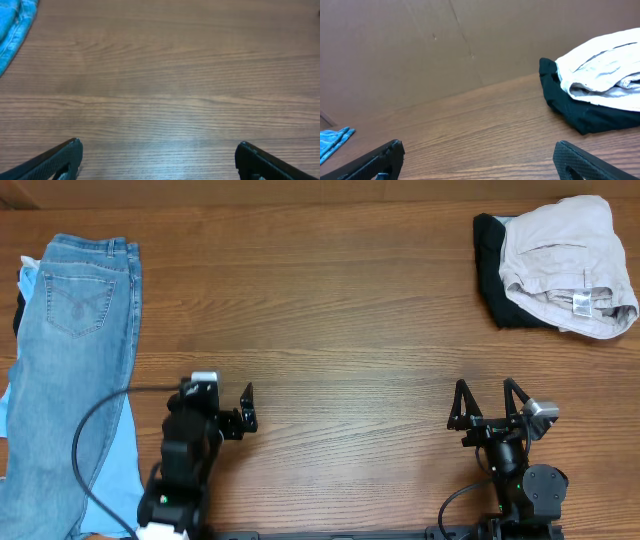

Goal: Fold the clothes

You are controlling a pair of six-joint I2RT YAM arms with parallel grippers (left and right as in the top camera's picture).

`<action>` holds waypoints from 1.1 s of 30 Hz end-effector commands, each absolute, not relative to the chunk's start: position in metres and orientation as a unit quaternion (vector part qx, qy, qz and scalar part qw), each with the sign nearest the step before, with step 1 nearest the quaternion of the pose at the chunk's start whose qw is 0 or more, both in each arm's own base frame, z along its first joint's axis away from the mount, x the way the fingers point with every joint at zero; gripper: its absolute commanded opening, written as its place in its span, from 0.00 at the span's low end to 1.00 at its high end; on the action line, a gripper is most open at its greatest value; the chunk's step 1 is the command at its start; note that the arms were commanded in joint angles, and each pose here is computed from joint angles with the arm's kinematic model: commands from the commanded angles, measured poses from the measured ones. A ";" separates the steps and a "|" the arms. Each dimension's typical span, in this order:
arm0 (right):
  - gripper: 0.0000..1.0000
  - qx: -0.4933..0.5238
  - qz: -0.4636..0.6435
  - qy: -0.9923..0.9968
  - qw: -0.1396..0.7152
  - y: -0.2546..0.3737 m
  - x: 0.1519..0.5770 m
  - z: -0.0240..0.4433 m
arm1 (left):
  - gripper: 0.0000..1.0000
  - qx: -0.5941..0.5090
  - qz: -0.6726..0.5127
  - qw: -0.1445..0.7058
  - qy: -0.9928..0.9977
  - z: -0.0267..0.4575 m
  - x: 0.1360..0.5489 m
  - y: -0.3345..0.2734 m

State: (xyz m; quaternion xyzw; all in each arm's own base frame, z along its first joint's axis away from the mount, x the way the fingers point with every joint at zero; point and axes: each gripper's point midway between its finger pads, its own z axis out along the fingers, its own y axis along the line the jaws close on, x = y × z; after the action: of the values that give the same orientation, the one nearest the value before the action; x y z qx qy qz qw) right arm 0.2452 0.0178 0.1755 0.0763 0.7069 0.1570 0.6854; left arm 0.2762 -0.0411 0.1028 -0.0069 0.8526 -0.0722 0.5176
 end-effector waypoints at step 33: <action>1.00 0.077 0.156 0.706 0.687 0.017 0.245 0.173 | 1.00 -0.071 -0.063 0.677 0.730 0.156 0.246 0.001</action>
State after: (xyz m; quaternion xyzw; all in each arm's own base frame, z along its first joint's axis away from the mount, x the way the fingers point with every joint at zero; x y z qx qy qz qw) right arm 0.2452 0.0178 0.1753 0.0763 0.7072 0.1572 0.6851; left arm 0.2465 0.0008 0.1543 -0.0783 0.7332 -0.0671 0.6721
